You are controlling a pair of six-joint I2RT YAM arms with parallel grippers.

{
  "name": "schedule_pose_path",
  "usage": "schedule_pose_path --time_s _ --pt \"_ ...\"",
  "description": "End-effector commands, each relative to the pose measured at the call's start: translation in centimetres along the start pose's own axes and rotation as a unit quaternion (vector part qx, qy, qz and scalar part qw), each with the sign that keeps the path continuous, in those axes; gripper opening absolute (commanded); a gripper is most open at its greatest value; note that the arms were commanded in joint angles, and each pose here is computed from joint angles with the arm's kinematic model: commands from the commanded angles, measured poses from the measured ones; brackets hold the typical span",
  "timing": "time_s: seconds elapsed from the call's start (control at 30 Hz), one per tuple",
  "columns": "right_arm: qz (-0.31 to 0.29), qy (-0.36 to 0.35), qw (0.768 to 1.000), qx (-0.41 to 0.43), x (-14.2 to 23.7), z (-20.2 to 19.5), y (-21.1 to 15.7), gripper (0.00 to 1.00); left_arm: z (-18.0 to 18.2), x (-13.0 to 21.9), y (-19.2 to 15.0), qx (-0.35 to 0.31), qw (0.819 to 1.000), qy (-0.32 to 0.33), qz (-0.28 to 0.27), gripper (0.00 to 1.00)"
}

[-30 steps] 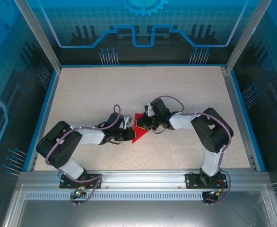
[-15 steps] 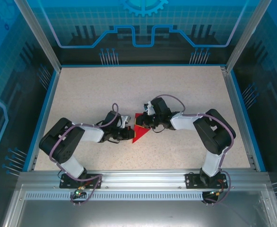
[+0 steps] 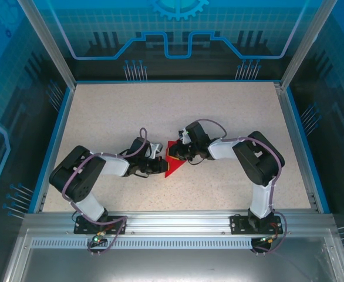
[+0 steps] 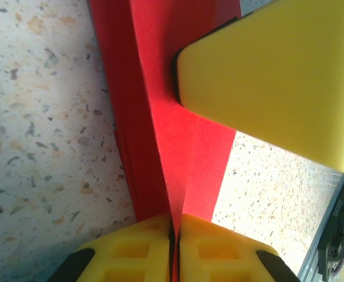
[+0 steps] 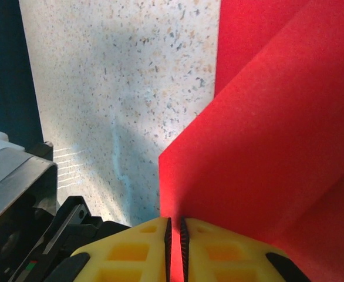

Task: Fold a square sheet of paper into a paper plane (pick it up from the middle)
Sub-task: Fourth fold the wing at the center of the table.

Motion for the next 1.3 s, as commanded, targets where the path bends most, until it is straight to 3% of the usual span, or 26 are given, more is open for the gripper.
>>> schedule_pose_path --time_s 0.0,0.23,0.43,0.93,1.27 --pt "0.002 -0.018 1.0 -0.013 -0.3 -0.9 0.3 0.15 0.7 -0.5 -0.9 0.012 0.999 0.015 0.029 0.14" --pt "0.006 -0.019 1.0 -0.015 -0.4 -1.1 0.1 0.15 -0.4 0.3 -0.5 0.012 1.0 0.007 0.012 0.23" --pt "0.006 -0.019 1.0 -0.016 -0.3 -1.1 0.1 0.15 -0.9 0.6 -0.2 0.019 1.0 0.005 0.0 0.25" --pt "0.008 -0.02 1.0 -0.017 -0.3 -1.3 -0.3 0.15 -1.0 0.5 0.0 0.031 0.999 -0.01 -0.008 0.13" --pt "0.001 -0.016 1.0 -0.015 0.2 -1.0 -0.1 0.15 0.4 -0.1 -1.0 0.038 0.999 0.006 0.017 0.05"
Point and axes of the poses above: each hand's point on the last joint's axis, 136 mm out from that joint toward the fingers, its own x axis back along the fingers, its own z axis along the line the jaws close on, y = z × x, the point moved 9 cm from there along x, back along the fingers, and after that the axes turned 9 degrees about x, right-handed, at the moved point
